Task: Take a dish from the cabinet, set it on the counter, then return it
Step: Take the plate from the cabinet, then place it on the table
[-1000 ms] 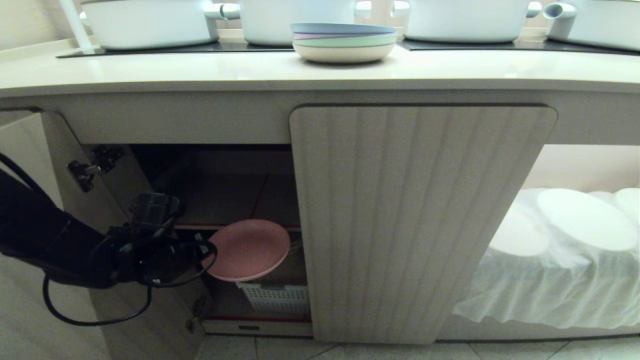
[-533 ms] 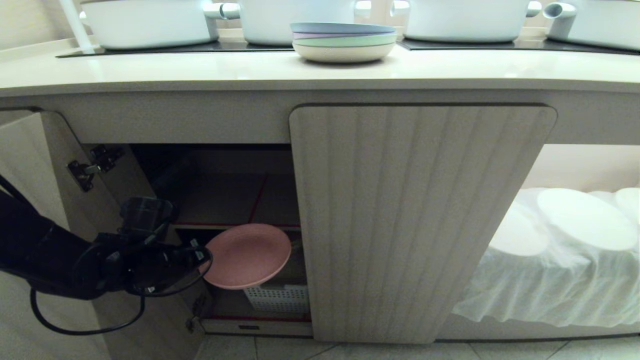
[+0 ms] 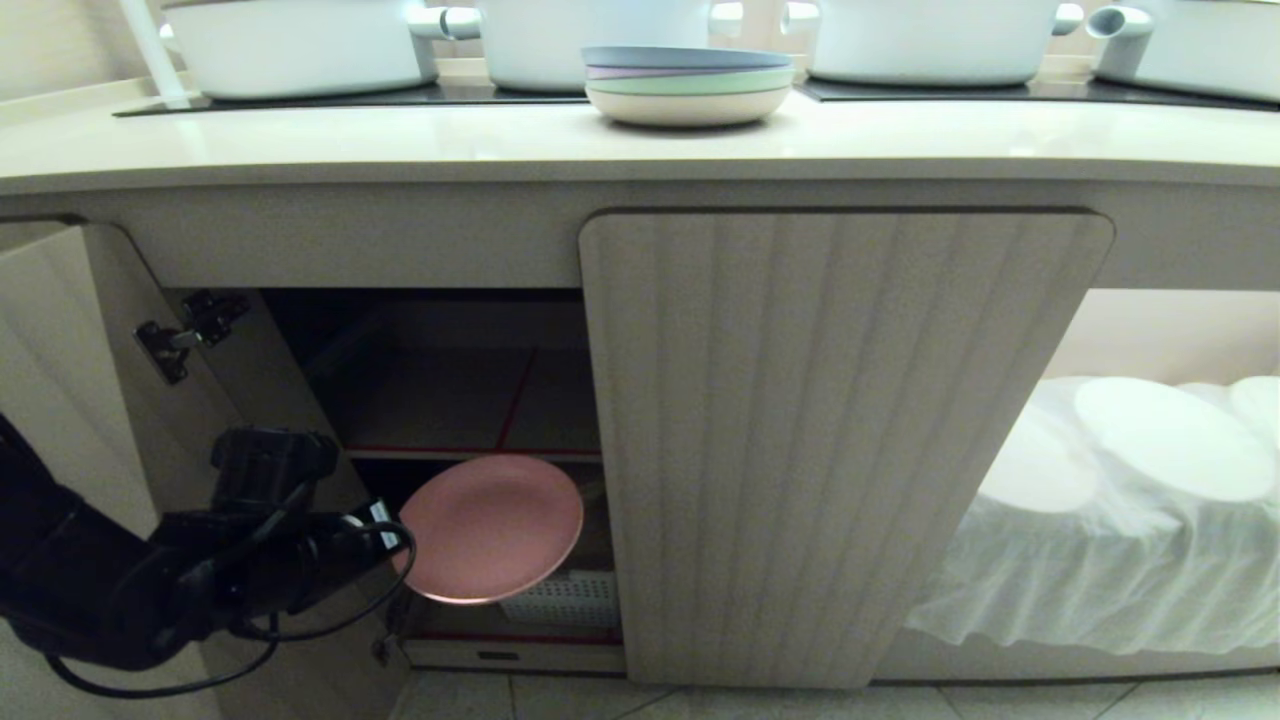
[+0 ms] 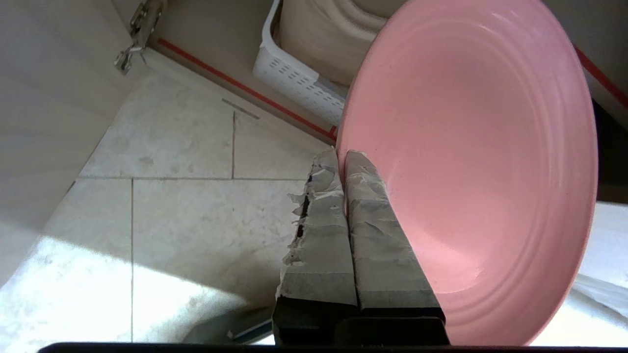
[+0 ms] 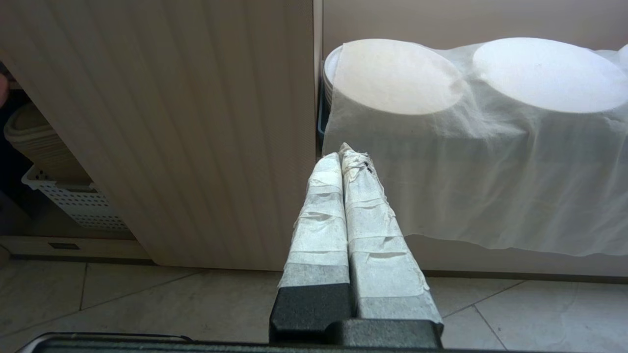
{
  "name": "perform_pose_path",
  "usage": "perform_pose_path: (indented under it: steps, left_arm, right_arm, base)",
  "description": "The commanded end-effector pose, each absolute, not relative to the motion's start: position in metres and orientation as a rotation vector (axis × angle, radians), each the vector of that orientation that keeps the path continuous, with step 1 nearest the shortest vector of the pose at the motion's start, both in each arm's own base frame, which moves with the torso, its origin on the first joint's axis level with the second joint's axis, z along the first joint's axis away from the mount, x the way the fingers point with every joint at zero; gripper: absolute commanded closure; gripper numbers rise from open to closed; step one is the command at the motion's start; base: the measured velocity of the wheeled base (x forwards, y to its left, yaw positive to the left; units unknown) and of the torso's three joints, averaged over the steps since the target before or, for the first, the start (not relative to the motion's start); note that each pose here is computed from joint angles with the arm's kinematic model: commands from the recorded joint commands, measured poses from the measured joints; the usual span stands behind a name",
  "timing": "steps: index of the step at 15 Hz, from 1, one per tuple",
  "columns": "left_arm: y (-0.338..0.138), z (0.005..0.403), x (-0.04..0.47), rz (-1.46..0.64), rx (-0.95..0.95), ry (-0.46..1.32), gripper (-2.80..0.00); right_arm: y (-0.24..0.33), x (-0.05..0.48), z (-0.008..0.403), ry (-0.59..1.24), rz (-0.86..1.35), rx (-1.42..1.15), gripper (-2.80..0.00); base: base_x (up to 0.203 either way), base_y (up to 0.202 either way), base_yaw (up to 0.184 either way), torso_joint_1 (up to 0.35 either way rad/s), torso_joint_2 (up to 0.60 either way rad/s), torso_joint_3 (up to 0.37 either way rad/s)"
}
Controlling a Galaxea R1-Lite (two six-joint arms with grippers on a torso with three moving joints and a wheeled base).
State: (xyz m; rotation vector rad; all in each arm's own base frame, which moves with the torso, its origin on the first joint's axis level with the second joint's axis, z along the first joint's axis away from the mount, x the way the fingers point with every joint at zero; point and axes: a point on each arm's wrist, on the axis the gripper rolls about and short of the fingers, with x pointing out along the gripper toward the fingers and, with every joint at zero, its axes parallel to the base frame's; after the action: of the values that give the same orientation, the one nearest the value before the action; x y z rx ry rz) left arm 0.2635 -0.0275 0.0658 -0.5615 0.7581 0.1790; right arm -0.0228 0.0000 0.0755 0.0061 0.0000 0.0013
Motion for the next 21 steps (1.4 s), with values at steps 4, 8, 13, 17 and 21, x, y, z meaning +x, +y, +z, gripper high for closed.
perform_pose_path:
  steps: [4,8,13,17,21]
  left_arm:
    - [-0.031,0.059,0.24,0.153,-0.541,0.759,0.0]
    - [-0.034,0.062,0.226,0.13,-0.533,0.76,0.0]
    - [-0.033,0.062,0.209,0.128,-0.534,0.772,0.0]
    - [-0.03,0.06,0.192,0.132,-0.536,0.791,0.0]
    - [-0.028,0.059,0.174,0.132,-0.539,0.81,0.0]
  right_arm:
    - [0.0,-0.023,0.075,0.0,0.002,0.006,0.0]
    - [0.0,-0.023,0.075,0.0,0.002,0.006,0.0]
    - [0.0,-0.023,0.075,0.0,0.002,0.006,0.0]
    - [0.0,-0.023,0.075,0.0,0.002,0.006,0.0]
    - [0.0,-0.023,0.075,0.0,0.002,0.006,0.0]
  base:
    - [0.0,0.0,0.0,0.0,0.0,0.0]
    - [0.0,0.0,0.0,0.0,0.0,0.0]
    - [0.0,0.0,0.0,0.0,0.0,0.0]
    - [0.0,0.0,0.0,0.0,0.0,0.0]
    - [0.0,0.0,0.0,0.0,0.0,0.0]
